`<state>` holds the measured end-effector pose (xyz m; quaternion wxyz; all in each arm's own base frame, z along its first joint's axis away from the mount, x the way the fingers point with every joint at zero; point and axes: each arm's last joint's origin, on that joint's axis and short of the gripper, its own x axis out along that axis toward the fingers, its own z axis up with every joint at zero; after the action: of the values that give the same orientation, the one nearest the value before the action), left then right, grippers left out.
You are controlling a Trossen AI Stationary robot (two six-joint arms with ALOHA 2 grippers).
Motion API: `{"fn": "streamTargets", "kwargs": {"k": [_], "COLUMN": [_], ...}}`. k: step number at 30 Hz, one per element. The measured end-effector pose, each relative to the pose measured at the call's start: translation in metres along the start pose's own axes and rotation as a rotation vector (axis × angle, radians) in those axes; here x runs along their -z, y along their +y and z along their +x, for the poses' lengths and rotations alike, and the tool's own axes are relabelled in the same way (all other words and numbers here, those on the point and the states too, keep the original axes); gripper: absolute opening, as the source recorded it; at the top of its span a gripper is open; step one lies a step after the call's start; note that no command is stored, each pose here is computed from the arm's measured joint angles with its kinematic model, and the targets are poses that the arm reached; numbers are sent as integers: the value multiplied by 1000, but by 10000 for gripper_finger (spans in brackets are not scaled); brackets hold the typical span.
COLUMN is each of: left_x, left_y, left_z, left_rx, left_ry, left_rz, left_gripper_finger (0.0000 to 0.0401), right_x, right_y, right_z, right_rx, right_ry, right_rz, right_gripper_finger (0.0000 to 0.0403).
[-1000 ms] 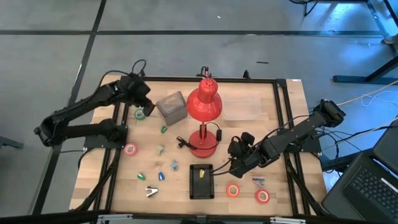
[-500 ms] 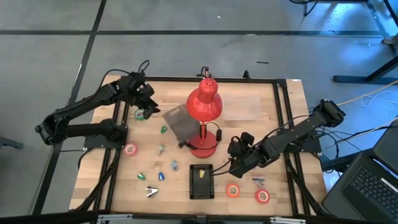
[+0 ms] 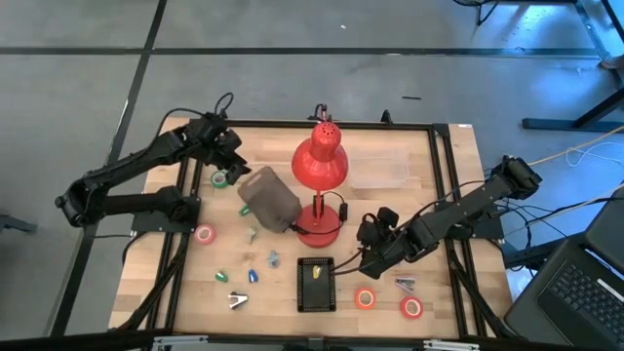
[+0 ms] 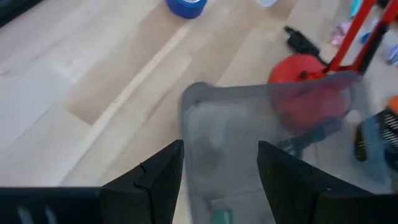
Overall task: Pick and place Stapler, Stapler remover, tape
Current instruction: Put the dark green tape into the black transparent bin
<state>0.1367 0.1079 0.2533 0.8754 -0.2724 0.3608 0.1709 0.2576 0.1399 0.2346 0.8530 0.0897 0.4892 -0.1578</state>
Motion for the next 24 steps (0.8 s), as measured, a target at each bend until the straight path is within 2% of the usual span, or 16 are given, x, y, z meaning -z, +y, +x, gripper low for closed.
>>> {"fn": "streamTargets", "kwargs": {"k": [6, 10, 18, 21, 24], "left_x": [-3, -4, 3, 2, -9], "left_y": [-16, -27, -23, -22, -20], "left_z": [13, 37, 90, 104, 114], "left_rx": [126, 143, 49, 35, -72], "left_ry": [32, 87, 280, 300, 291], "left_rz": [54, 140, 206, 233, 281], "left_gripper_finger": [196, 196, 196, 196, 196], "right_x": [-1, -3, -7, -8, -10], "right_y": [0, -1, -2, -3, -5], "right_z": [0, 1, 2, 2, 3], "right_rx": [9, 21, 15, 22, 37], "right_ry": [-20, -40, -57, -63, -74], "right_rz": [-1, 6, -2, -16, -12], "right_gripper_finger": [219, 219, 219, 219, 219]}}
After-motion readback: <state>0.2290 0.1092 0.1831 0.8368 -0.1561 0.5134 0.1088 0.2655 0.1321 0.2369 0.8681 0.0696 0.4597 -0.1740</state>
